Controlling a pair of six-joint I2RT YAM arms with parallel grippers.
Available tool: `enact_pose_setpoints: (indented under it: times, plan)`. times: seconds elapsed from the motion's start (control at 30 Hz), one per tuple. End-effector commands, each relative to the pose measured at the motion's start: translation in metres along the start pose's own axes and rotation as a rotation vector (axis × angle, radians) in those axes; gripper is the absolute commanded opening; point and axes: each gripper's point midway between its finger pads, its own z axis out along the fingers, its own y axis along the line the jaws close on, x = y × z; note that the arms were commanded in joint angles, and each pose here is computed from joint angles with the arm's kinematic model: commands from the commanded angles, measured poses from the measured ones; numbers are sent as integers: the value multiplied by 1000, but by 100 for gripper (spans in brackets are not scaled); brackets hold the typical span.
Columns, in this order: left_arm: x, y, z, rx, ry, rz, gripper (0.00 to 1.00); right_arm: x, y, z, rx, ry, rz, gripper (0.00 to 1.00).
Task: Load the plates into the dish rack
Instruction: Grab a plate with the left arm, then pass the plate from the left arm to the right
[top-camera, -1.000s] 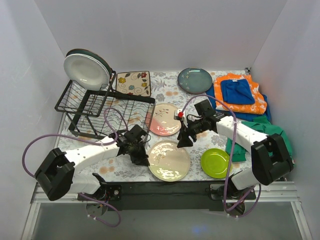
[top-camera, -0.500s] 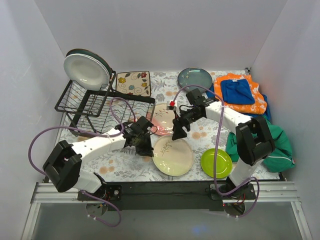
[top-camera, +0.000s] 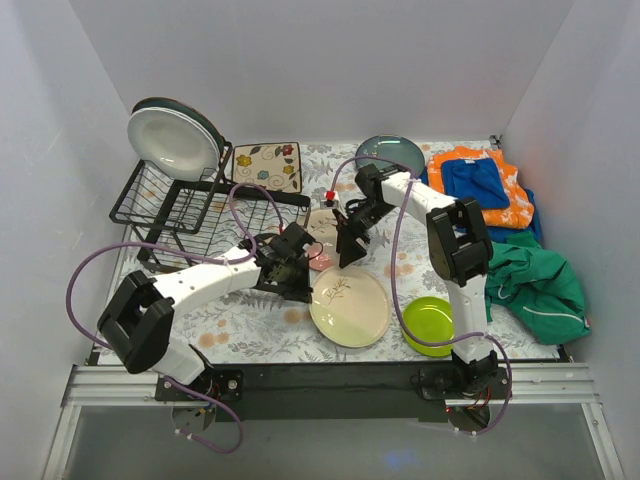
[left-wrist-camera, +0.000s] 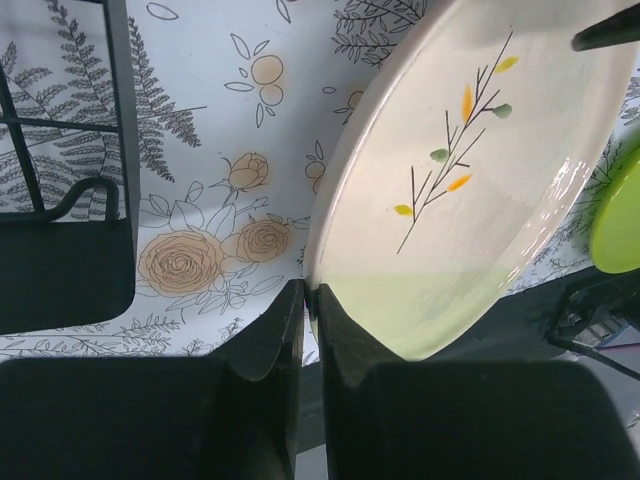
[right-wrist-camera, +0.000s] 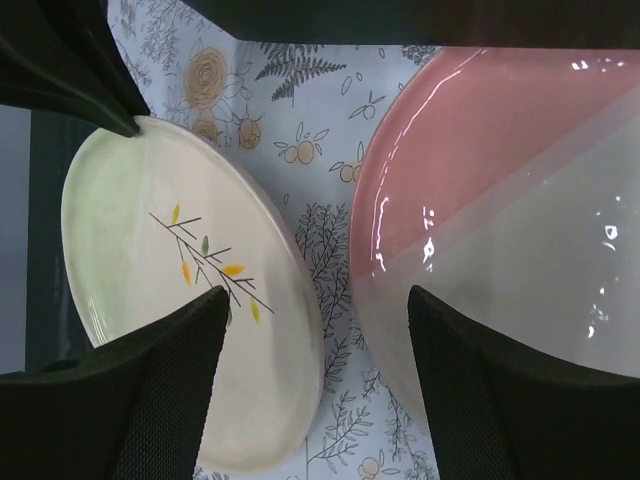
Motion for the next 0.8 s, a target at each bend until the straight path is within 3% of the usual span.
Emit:
enact_pose_setpoints:
  times: [0.0,0.23,0.43,0.77]
  plan:
    - [-23,-23,-11,55,-74,57,0,-7,31,-3,-157,-28,1,76]
    - [-30,-25,-10,44,-82,85,0,2,39,6,-189,-18,-12,73]
    - [-38,-30,-9,43,-96,107,0,25,51,22,-227,66,-1,69]
    - [-45,-33,-7,33,-105,137,0,26,47,29,-243,66,37,55]
